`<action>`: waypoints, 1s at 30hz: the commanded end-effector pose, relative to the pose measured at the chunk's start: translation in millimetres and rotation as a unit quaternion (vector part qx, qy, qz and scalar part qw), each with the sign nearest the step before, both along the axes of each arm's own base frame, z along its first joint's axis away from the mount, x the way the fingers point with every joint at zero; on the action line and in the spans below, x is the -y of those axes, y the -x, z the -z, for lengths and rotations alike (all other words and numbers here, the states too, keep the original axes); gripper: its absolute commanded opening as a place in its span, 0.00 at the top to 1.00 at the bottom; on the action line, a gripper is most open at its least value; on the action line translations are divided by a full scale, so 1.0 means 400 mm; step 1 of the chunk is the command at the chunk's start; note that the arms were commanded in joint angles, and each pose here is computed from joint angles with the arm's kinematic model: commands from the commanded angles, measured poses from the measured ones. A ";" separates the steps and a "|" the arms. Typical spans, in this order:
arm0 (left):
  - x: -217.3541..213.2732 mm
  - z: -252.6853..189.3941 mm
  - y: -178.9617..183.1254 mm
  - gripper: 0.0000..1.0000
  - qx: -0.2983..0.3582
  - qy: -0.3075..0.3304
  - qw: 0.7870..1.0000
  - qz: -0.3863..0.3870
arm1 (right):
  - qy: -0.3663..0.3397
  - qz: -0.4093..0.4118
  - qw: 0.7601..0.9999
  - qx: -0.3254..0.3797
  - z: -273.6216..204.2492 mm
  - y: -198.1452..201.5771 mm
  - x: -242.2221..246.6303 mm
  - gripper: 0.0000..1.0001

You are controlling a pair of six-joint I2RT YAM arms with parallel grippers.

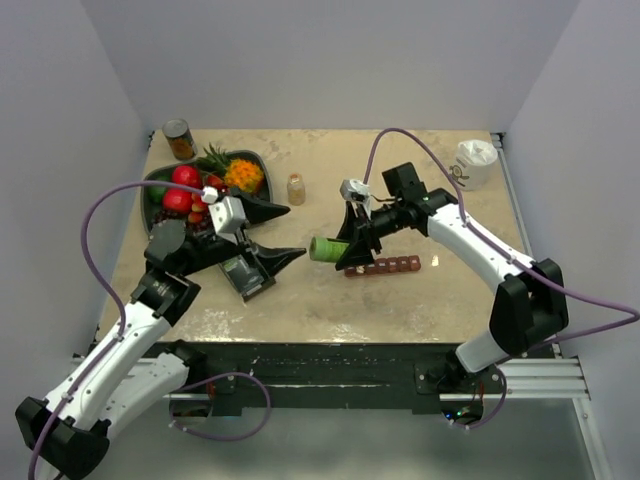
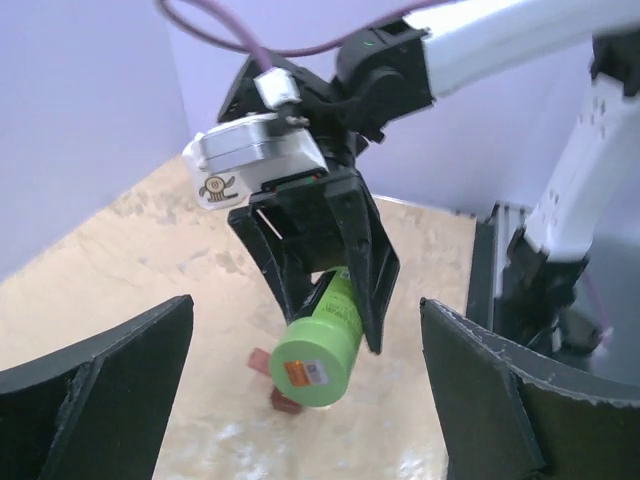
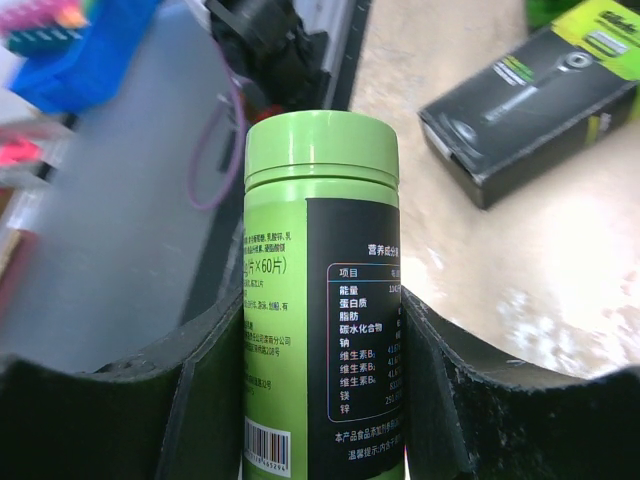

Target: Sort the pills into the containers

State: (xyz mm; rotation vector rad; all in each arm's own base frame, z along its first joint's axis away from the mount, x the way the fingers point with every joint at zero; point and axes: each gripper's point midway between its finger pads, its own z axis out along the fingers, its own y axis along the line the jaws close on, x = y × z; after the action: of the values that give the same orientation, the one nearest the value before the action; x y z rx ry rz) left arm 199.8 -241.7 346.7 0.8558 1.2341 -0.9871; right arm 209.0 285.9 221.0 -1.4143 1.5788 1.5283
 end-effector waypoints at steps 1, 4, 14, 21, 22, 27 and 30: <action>-0.017 -0.004 -0.069 0.01 -0.202 0.061 0.974 -0.079 | 0.018 0.013 0.990 0.136 -0.047 -0.029 0.023 1.00; -0.007 0.039 -0.090 0.01 -0.326 0.088 0.937 -0.088 | 0.042 0.055 0.974 0.214 -0.059 -0.086 0.035 1.00; 0.067 0.014 -0.087 0.01 -0.411 0.187 0.891 0.036 | 0.004 0.106 0.941 0.323 -0.158 -0.117 0.045 1.00; 0.095 0.032 -0.083 0.01 -0.429 0.185 0.882 0.062 | 0.000 0.103 0.944 0.313 -0.148 -0.112 0.036 1.00; 0.104 0.032 -0.078 0.01 -0.428 0.183 0.882 0.069 | 0.000 0.102 0.945 0.312 -0.147 -0.112 0.035 1.00; 0.133 0.038 -0.066 0.09 -0.435 0.169 0.880 0.088 | -0.001 0.099 0.946 0.309 -0.143 -0.109 0.027 1.00; 0.143 0.036 -0.062 0.17 -0.432 0.161 0.882 0.098 | 0.000 0.101 0.947 0.306 -0.138 -0.107 0.028 1.00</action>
State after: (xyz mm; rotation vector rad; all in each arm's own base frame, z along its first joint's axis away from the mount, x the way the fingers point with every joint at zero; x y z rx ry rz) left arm 239.9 -290.3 309.8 0.1391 1.7352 -1.7211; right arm 249.2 268.9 263.8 -1.4935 1.3428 0.8663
